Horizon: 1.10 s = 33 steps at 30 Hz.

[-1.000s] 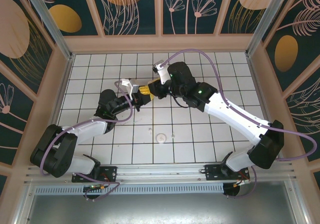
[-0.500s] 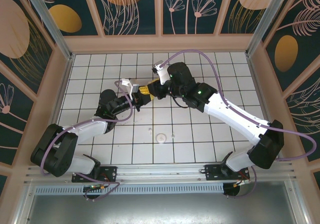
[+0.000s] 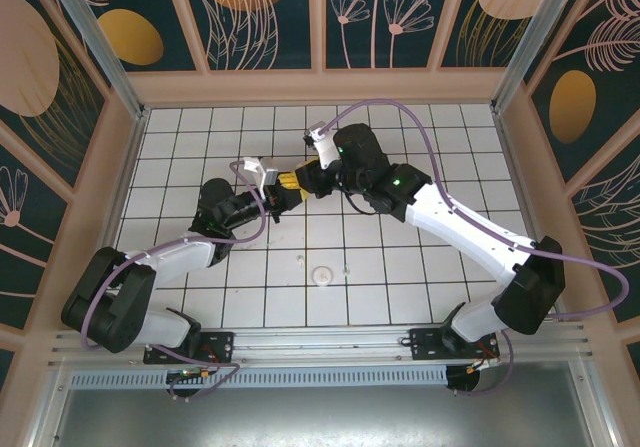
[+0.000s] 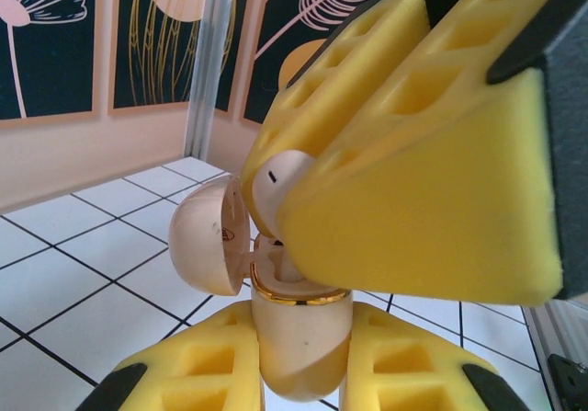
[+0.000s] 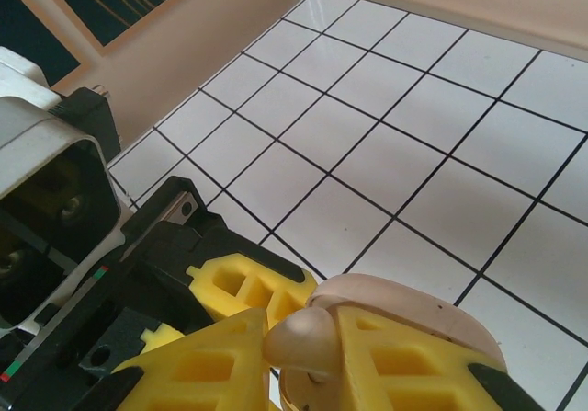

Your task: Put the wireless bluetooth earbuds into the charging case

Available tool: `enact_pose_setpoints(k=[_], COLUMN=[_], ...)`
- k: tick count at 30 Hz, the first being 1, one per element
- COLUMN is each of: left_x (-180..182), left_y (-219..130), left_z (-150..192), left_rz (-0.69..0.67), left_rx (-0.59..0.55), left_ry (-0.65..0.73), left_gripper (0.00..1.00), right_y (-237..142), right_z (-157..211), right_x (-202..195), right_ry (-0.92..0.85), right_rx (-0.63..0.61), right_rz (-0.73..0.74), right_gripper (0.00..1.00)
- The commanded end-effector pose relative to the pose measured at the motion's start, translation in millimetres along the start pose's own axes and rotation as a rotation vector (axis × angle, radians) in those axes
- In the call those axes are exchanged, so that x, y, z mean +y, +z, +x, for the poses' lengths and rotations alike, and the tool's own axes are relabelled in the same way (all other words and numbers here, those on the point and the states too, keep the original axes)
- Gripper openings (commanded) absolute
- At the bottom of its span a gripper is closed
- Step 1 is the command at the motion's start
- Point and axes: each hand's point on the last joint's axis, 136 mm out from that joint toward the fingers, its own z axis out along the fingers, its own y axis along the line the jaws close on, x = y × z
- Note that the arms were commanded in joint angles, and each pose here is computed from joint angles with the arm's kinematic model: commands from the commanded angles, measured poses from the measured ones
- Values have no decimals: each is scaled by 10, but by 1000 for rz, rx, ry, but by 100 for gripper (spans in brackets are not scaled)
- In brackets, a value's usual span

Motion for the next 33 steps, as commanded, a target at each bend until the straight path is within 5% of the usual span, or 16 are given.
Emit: enact_pose_setpoints(k=[1, 33], left_x=[-179, -224], left_y=[-2, -9], left_z=[-391, -435], left_rz=[51, 50], left_rx=[-108, -123], left_ry=[101, 134], left_gripper=[13, 15], right_y=[93, 47], right_z=[313, 180], right_x=[48, -217], right_ry=[3, 75], right_rx=[118, 88], right_rz=[-47, 3], right_gripper=[23, 36])
